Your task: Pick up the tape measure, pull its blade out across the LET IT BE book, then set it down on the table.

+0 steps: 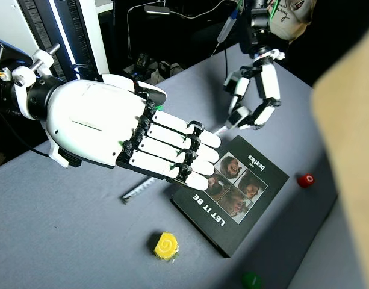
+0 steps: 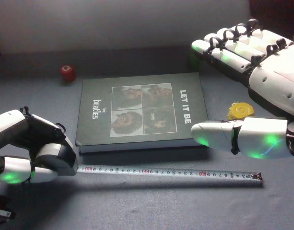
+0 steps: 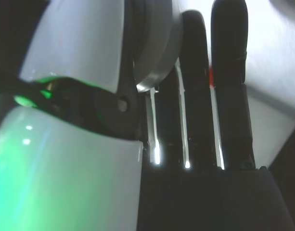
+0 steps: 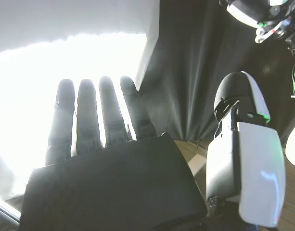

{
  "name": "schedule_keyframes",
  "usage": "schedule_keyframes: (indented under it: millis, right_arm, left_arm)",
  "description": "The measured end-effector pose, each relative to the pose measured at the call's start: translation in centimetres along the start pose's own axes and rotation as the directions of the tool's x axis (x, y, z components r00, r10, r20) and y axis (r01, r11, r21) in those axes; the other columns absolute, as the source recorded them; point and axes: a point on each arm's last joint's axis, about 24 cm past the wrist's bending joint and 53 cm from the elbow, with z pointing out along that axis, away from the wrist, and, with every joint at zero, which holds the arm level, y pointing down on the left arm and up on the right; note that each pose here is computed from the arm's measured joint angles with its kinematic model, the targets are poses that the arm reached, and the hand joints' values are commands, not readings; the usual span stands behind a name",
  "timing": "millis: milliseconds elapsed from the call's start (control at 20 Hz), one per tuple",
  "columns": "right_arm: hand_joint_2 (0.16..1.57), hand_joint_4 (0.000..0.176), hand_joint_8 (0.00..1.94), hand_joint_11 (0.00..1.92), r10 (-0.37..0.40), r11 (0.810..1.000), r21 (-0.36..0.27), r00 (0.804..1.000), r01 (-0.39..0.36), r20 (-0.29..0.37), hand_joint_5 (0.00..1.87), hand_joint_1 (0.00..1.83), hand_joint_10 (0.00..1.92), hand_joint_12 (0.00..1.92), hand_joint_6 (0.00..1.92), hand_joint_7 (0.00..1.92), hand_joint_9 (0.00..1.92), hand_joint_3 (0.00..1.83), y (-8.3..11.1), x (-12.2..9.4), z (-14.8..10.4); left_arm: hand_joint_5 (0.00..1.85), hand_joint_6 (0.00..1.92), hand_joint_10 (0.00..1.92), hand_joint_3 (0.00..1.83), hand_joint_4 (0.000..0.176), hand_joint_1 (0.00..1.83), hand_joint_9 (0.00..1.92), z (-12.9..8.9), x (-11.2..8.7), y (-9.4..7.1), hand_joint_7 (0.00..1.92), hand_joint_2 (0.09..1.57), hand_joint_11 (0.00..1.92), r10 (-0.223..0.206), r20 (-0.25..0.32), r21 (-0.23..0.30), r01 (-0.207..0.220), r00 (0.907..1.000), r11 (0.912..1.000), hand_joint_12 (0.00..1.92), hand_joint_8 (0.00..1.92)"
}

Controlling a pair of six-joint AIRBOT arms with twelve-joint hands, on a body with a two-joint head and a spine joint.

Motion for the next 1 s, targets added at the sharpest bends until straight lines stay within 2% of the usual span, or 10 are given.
schedule_keyframes:
  millis: [150,200,250,300,350,400,450,500,900,1000]
  right_arm:
    - [1.05,0.000,0.00,0.00,0.000,1.000,0.000,1.000,0.000,0.000,0.00,0.00,0.00,0.18,0.00,0.00,0.00,0.00,0.0,0.0,0.0]
    - [1.05,0.000,0.00,0.00,0.000,1.000,0.000,1.000,0.000,0.000,0.00,0.00,0.00,0.18,0.00,0.00,0.00,0.00,0.0,0.0,0.0]
    - [1.05,0.000,0.00,0.00,0.000,1.000,0.000,1.000,0.000,0.000,0.00,0.00,0.00,0.21,0.00,0.00,0.00,0.00,0.0,0.0,0.0]
    - [1.05,0.000,0.00,0.00,0.000,1.000,0.000,1.000,0.000,0.000,0.00,0.00,0.00,0.21,0.00,0.00,0.00,0.00,0.0,0.0,0.0]
    - [1.05,0.000,0.00,0.00,0.000,1.000,0.000,1.000,0.000,0.000,0.00,0.00,0.00,0.21,0.00,0.00,0.00,0.00,0.0,0.0,0.0]
    - [1.05,0.000,0.00,0.00,0.000,1.000,0.000,1.000,0.000,0.000,0.00,0.00,0.00,0.21,0.00,0.00,0.00,0.00,0.0,0.0,0.0]
    - [1.05,0.000,0.00,0.00,0.001,1.000,-0.001,1.000,-0.001,0.000,0.00,0.00,0.00,0.22,0.00,0.00,0.00,0.00,0.0,0.0,0.0]
    - [1.05,0.000,0.00,0.00,0.001,1.000,-0.002,1.000,-0.001,-0.002,0.00,0.00,0.00,0.22,0.00,0.00,0.00,0.00,0.1,0.1,0.0]
    - [1.05,0.000,0.00,0.00,0.001,1.000,-0.002,1.000,-0.001,-0.002,0.00,0.00,0.00,0.22,0.00,0.00,0.00,0.00,0.1,0.1,0.0]
    - [1.05,0.000,0.00,0.00,0.001,1.000,-0.002,1.000,-0.001,-0.002,0.00,0.00,0.00,0.22,0.00,0.00,0.00,0.00,0.1,0.1,0.0]
  left_arm:
    - [0.92,0.89,1.30,0.00,0.000,1.37,0.87,0.1,-0.3,0.3,1.01,1.12,0.80,-0.011,0.019,-0.006,0.011,0.9998,0.9999,0.97,0.96]
    - [0.91,0.97,0.76,0.00,0.000,1.25,0.87,0.2,-0.3,0.3,1.01,1.12,0.78,-0.004,0.019,-0.005,0.004,0.9998,1.0000,0.91,1.03]
    - [0.91,1.03,0.41,0.00,0.000,1.22,0.94,0.2,-0.4,0.3,1.01,1.13,0.79,0.000,0.021,-0.005,0.000,0.9998,1.0000,0.83,1.00]
    - [0.94,1.03,0.24,0.00,0.000,1.14,0.96,0.2,-0.6,0.4,0.96,1.13,0.77,0.000,0.026,-0.006,0.000,0.9997,1.0000,0.78,0.43]
    - [0.94,1.04,0.12,0.00,0.000,1.08,0.98,0.3,-0.7,0.4,1.01,1.13,0.76,0.001,0.027,-0.006,-0.001,0.9996,1.0000,0.70,0.15]
    - [0.86,0.41,0.05,0.00,0.000,0.98,0.96,0.3,-0.7,0.4,1.00,1.08,0.73,0.000,0.029,-0.006,0.000,0.9996,1.0000,0.65,0.05]
    - [0.85,0.13,0.01,0.00,0.000,0.90,0.90,0.3,-0.7,0.4,0.96,1.05,0.68,0.001,0.027,-0.006,-0.001,0.9996,1.0000,0.58,0.01]
    - [0.83,0.04,0.00,0.00,0.000,0.85,0.86,0.3,-0.7,0.4,0.93,1.05,0.64,0.000,0.027,-0.006,0.000,0.9996,1.0000,0.54,0.00]
    - [0.54,0.00,0.00,0.00,0.000,0.46,0.53,0.4,-0.7,-0.2,0.56,1.03,0.40,-0.001,0.028,0.010,0.000,0.9996,0.9999,0.40,0.00]
    - [0.53,0.00,0.00,0.00,0.000,0.43,0.51,0.6,-0.8,-0.9,0.53,1.02,0.38,0.026,0.024,0.025,-0.027,0.9994,0.9993,0.39,0.00]
